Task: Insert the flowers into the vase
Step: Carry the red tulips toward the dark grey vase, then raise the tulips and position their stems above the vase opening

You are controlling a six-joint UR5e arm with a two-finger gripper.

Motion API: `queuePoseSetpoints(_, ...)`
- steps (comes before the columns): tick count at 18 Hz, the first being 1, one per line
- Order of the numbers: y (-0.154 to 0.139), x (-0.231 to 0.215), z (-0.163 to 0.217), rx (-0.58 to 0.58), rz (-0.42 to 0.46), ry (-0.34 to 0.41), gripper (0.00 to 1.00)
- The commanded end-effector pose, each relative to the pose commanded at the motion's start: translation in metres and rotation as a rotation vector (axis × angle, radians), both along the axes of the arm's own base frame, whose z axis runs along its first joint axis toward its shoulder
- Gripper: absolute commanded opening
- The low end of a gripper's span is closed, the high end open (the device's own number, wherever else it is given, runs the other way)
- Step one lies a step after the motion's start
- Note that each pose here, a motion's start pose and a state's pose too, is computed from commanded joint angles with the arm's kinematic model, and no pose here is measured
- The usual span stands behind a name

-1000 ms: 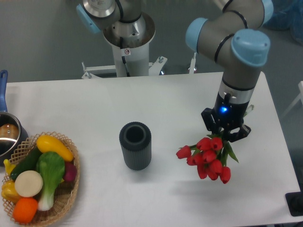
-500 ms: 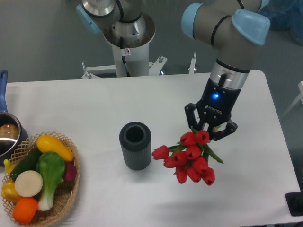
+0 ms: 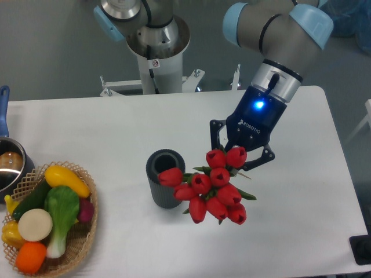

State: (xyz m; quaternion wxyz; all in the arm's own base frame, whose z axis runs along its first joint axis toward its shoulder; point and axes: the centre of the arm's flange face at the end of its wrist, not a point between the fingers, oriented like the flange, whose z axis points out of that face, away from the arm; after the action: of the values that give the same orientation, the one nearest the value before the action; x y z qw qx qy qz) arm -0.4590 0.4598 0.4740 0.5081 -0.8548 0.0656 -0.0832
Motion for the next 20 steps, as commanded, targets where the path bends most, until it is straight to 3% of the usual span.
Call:
queuePoseSetpoints(10,-0.051,0.023,0.022,0.244,-0.018,-0.128,0.04)
queuePoseSetpoints(20,-0.057,0.052,0.007,0.318,-0.051,-0.218,0.05)
